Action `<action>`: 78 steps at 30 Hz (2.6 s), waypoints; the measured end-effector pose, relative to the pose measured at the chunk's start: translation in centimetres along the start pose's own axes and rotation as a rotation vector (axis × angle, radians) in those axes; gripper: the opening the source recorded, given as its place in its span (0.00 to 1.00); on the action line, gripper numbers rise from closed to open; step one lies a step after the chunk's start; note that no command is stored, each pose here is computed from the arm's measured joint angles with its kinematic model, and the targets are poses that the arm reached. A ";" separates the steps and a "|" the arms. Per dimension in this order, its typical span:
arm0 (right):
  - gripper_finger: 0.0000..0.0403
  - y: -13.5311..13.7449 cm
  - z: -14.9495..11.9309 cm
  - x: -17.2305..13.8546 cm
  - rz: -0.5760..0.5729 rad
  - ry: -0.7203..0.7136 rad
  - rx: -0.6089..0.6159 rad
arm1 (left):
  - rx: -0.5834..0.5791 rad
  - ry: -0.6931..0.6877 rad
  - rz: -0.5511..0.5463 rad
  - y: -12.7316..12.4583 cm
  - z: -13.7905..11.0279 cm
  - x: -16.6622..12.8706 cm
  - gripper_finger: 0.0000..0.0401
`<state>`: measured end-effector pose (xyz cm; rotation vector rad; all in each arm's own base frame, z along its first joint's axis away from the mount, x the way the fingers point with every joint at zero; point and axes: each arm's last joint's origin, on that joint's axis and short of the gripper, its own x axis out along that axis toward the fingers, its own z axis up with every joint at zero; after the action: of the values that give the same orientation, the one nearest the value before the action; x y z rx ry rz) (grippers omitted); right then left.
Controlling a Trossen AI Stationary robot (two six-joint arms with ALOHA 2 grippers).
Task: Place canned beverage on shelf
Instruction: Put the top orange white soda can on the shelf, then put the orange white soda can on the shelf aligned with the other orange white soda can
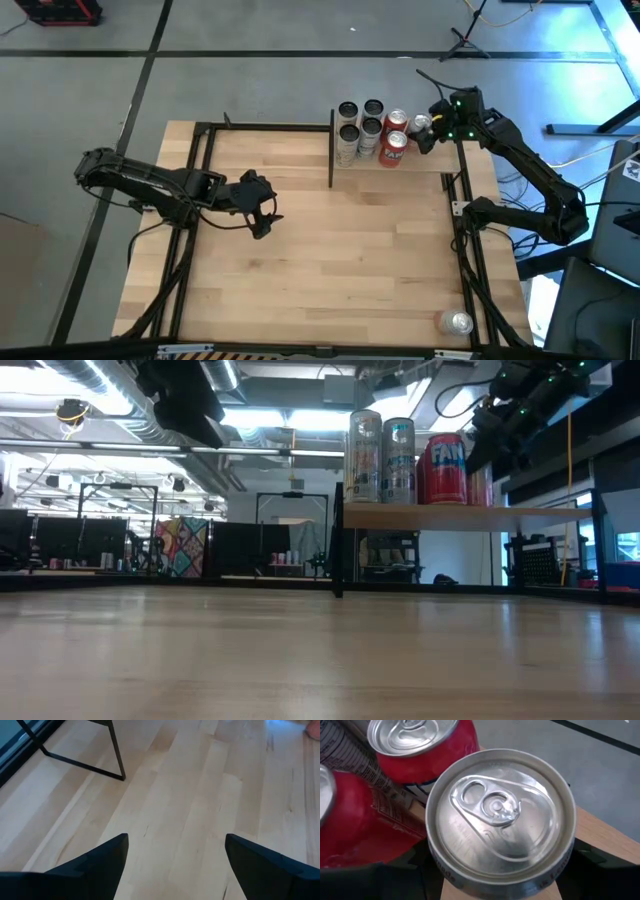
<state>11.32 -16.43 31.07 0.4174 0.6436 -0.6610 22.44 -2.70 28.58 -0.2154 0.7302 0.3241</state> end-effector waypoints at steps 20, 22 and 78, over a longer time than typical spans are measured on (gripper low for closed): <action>0.91 1.6 3.6 -6.4 -0.043 -0.015 -0.100 | 0.001 0.001 -0.001 0.0 0.0 0.0 0.82; 0.90 2.0 4.1 -7.9 -0.045 -0.012 -0.103 | 0.001 0.001 -0.002 0.0 0.0 0.0 0.82; 0.89 23.9 -8.7 -15.8 0.405 0.663 -0.158 | -0.004 -0.233 -0.152 -3.6 1.2 -0.8 0.82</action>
<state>14.29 12.32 38.87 0.6046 1.1899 -0.0675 23.97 -5.80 30.29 -0.2310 0.4797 0.2015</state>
